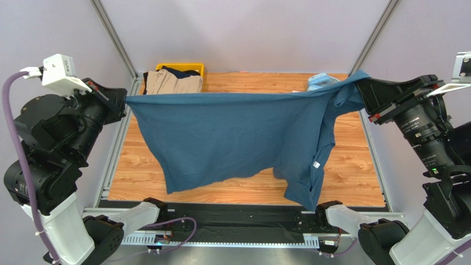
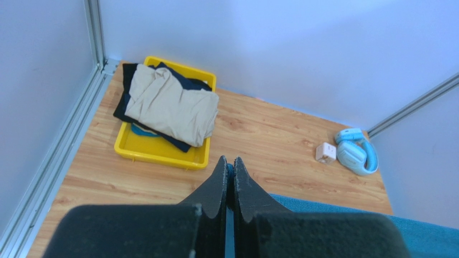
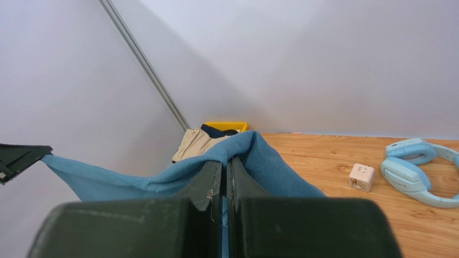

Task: Fold and stack the t-shirts
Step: Flatten the tshirt out

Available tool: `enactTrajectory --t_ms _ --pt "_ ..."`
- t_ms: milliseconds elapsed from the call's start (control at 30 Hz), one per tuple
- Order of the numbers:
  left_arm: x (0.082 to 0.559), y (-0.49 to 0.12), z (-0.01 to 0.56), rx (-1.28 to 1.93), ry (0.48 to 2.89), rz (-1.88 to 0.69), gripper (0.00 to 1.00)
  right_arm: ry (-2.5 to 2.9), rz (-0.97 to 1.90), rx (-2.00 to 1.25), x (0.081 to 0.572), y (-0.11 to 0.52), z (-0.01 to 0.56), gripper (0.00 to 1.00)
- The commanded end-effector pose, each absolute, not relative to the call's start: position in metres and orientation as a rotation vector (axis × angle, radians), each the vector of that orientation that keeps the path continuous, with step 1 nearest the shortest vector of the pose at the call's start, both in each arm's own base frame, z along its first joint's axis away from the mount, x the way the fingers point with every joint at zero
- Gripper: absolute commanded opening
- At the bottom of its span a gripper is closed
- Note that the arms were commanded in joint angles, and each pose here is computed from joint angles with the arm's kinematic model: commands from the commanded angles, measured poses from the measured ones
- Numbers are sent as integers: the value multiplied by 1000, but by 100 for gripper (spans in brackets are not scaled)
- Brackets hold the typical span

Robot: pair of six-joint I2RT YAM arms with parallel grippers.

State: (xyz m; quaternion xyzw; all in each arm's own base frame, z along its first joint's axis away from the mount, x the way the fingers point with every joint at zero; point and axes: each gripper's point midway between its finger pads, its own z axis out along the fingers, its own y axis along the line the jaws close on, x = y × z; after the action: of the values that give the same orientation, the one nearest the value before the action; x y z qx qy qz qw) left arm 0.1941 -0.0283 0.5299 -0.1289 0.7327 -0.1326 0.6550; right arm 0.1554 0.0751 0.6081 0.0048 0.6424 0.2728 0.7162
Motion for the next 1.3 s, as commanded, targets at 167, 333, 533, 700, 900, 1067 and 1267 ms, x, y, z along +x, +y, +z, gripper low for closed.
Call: enactTrajectory --t_ms 167,333,533,700,900,1067,1267 --pt "273 -68 395 -166 2088 -173 0 1895 499 102 263 90 483 0" --pt "317 -74 329 -149 2202 -57 0 2269 378 131 330 100 351 0" --pt "362 -75 255 -109 2326 117 0 2457 260 128 384 106 252 0" --pt "392 -74 208 -63 2402 246 0 2598 147 139 410 103 199 0" --pt "423 -68 182 33 2432 415 0 2625 42 157 442 99 173 0" --pt "448 -66 179 45 2418 474 0 2619 -22 176 467 96 161 0" --pt "464 -55 182 -20 2409 459 0 2589 8 186 492 104 156 0"
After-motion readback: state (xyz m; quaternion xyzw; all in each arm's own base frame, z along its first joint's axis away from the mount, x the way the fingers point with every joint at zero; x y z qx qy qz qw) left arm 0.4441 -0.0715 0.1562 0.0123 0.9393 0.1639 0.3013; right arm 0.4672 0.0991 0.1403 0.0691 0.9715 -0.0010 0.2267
